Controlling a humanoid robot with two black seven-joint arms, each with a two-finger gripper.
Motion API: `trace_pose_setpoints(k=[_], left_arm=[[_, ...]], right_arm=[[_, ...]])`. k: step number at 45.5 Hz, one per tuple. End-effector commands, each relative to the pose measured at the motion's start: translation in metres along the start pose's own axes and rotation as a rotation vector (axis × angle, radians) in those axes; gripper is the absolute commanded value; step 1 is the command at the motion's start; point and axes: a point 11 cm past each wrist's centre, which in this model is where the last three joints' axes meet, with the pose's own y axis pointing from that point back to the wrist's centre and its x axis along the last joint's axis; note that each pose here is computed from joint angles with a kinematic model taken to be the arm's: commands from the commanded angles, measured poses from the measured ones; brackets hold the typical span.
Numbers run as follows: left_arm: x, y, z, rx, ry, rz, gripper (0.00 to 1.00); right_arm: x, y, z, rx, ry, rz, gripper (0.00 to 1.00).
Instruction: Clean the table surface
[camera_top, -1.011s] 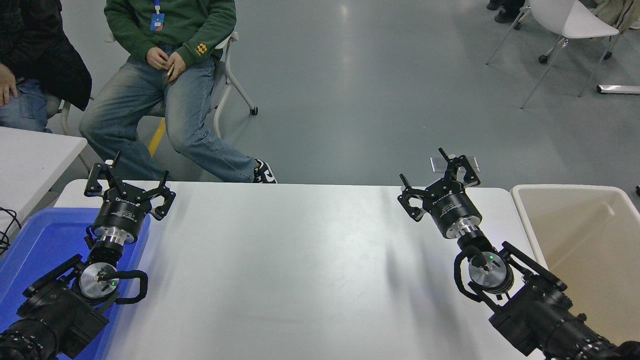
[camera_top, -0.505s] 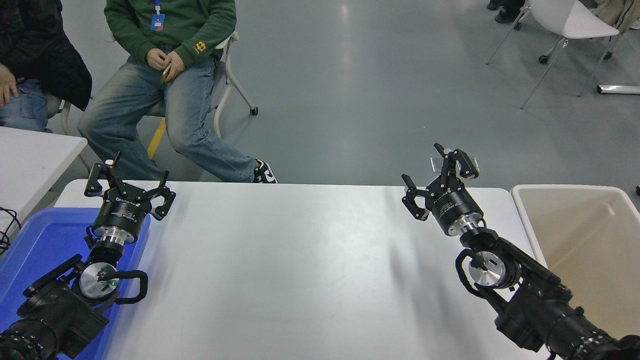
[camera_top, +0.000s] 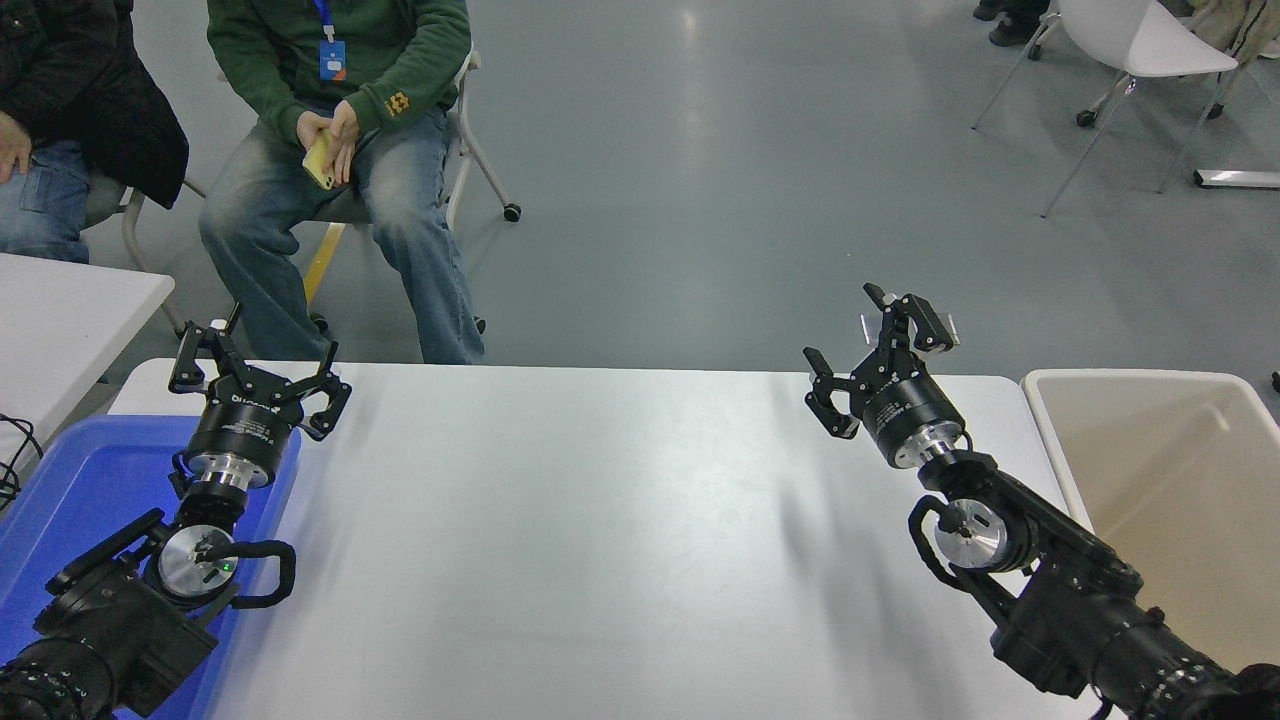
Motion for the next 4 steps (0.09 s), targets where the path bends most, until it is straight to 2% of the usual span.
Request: trace_pose_setpoints(k=[1, 4], left_arm=[[-0.0003, -0.0001, -0.0003, 0.001, 0.000, -0.001, 1.00], [0.0001, 0.0001, -0.0002, 0.001, -0.001, 0.000, 1.00]], right_arm=[[-0.0005, -0.0003, 0.0001, 0.000, 0.003, 0.000, 0.99], [-0.0008, -0.0005, -0.0003, 0.001, 0.002, -0.001, 0.99]])
